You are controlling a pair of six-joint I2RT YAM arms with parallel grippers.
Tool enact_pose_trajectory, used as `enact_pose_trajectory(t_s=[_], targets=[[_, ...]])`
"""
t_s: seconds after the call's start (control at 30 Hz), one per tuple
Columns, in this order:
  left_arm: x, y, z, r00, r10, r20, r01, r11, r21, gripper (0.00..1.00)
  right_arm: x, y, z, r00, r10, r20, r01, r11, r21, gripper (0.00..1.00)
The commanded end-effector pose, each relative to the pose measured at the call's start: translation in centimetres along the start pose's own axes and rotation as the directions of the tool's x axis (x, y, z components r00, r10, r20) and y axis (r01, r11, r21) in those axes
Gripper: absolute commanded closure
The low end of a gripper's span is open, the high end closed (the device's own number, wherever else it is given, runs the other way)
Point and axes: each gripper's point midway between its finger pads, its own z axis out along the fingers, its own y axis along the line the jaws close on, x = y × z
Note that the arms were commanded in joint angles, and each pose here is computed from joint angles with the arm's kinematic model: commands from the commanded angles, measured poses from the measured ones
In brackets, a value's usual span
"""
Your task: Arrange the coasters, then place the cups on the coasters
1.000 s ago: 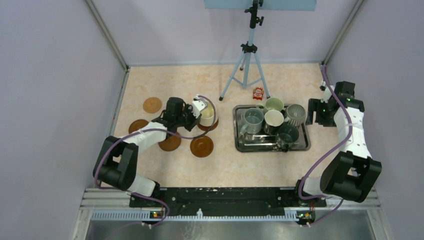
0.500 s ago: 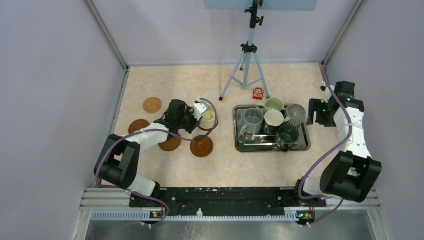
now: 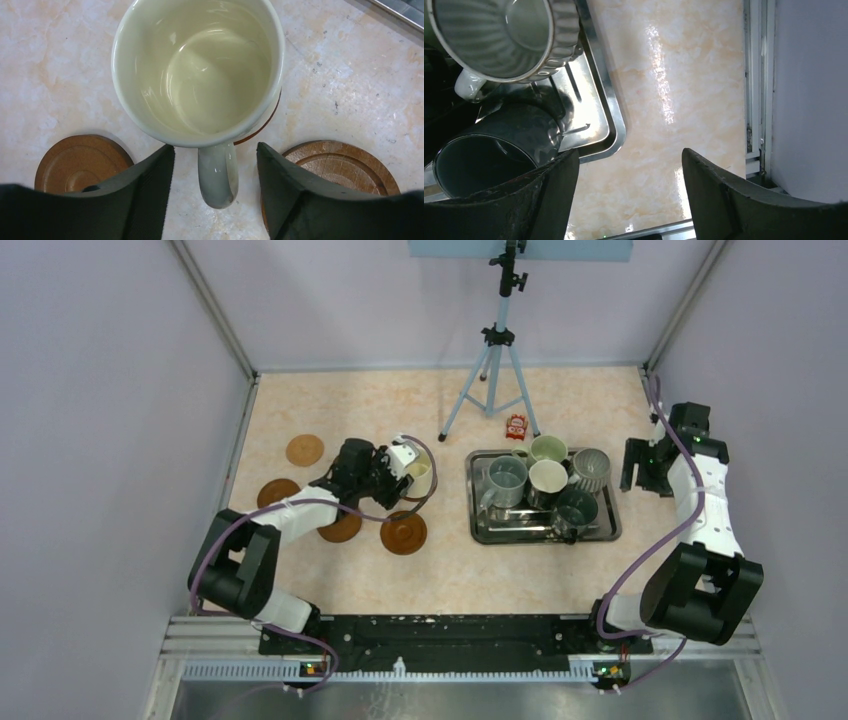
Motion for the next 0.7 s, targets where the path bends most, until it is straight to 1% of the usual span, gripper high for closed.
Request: enact_pose_trajectory(t_s=[0.0, 0.07, 0.13, 0.27, 0.37, 0.43, 0.53, 0.67], targets=[[-3.6, 0.7, -1.4, 0.998, 0.011, 0.068, -0.009, 1.000, -0.017, 0.30, -0.4, -1.6, -0.9, 0.999, 0.045, 0.020, -0.046, 0.995, 0.091, 0.25], [-4.5, 0.7, -2.2, 0.998, 0.008, 0.067, -0.008, 1.000, -0.006, 0.23, -0.4, -1.8, -1.2, 0.999, 0.046, 0.019, -0.048, 0.993, 0.107, 0.25], [-5.6, 0.6, -3.0, 0.998, 0.007, 0.067, -0.007, 1.000, 0.008, 0.18, 0.0, -1.9, -1.4, 0.999, 0.048, 0.007, -0.049, 0.993, 0.109, 0.25], [-8.4, 0.9, -4.5, 0.997, 0.002, 0.071, -0.004, 1.000, 0.025, 0.16, 0.1, -2.0, -1.6, 0.999, 0.055, 0.000, -0.054, 0.991, 0.120, 0.25], [-10.0, 0.2, -4.7, 0.997, 0.038, 0.064, -0.041, 0.998, 0.056, 0.16, 0.0, -2.3, -1.8, 0.998, 0.057, -0.006, -0.055, 0.989, 0.136, 0.25], [-11.0, -1.3, -4.3, 0.995, 0.083, 0.046, -0.087, 0.993, 0.080, 0.16, -0.2, -2.5, -1.9, 0.998, 0.062, -0.013, -0.060, 0.988, 0.145, 0.24], [-12.6, -4.7, -2.8, 0.989, 0.145, 0.009, -0.145, 0.982, 0.124, 0.16, -0.5, -2.5, -2.0, 0.997, 0.071, -0.023, -0.067, 0.987, 0.147, 0.24], [-14.4, -8.6, -0.7, 0.992, 0.121, -0.020, -0.116, 0.979, 0.166, 0.16, -0.6, -2.6, -1.8, 0.996, 0.077, -0.045, -0.070, 0.986, 0.148, 0.24]])
